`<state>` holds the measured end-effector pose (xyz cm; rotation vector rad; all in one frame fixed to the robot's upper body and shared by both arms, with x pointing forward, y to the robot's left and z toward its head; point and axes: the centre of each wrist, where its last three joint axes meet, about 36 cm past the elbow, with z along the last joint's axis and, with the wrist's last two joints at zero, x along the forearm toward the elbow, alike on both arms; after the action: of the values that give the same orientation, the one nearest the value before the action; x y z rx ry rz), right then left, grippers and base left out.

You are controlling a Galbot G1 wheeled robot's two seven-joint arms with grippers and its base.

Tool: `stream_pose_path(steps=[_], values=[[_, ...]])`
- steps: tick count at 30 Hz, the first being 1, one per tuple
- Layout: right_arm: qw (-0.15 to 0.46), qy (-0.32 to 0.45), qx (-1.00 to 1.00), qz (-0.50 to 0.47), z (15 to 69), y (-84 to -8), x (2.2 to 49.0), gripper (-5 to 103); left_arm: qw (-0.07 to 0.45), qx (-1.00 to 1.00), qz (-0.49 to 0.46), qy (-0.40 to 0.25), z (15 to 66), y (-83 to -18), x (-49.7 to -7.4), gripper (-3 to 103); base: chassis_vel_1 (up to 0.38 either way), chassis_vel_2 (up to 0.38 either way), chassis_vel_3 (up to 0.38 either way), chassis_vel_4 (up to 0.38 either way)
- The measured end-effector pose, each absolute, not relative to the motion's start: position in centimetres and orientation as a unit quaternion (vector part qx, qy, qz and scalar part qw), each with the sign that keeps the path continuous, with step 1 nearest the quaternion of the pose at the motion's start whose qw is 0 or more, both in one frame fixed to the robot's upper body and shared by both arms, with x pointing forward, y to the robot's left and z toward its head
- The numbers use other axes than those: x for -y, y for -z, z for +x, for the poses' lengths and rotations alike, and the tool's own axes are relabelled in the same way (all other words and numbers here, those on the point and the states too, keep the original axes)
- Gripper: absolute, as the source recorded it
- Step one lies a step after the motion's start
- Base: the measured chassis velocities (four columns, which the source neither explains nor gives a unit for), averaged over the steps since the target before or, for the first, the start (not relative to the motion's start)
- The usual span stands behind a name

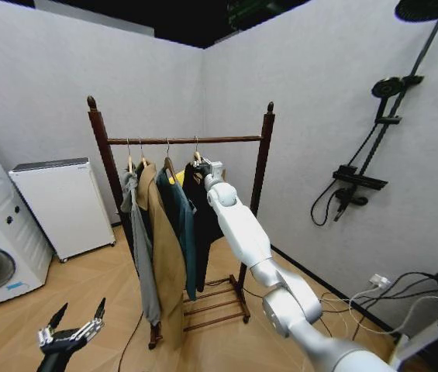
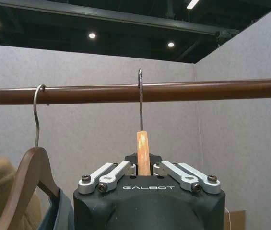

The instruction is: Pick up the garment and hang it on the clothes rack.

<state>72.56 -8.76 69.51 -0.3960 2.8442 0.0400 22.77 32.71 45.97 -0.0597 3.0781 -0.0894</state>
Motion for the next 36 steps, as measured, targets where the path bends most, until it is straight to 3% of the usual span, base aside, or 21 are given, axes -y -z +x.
stream_pose_path(steps=[12,20,31,34,36], values=[[0.17,-0.008,-0.974,-0.147,72.0,-72.1,8.6,10,0.031,-0.999,-0.019,0.029,22.8,-46.0,-32.7,100,0.0,0.0,0.0,0.0],[0.136,0.002,-0.982,-0.133,74.6,-73.6,9.9,10,0.031,-0.999,-0.019,0.029,22.8,-46.0,-32.7,100,0.0,0.0,0.0,0.0],[0.115,0.0,-0.979,-0.166,73.4,-69.6,8.6,9,0.031,-0.999,-0.019,0.029,22.8,-46.0,-32.7,100,0.0,0.0,0.0,0.0],[0.112,-0.018,-0.972,-0.204,72.8,-68.1,8.5,20,0.031,-0.999,-0.019,0.029,22.8,-46.0,-32.7,100,0.0,0.0,0.0,0.0],[0.118,-0.023,-0.97,-0.213,72.5,-67.9,8.3,20,0.031,-0.999,-0.019,0.029,22.8,-46.0,-32.7,100,0.0,0.0,0.0,0.0]])
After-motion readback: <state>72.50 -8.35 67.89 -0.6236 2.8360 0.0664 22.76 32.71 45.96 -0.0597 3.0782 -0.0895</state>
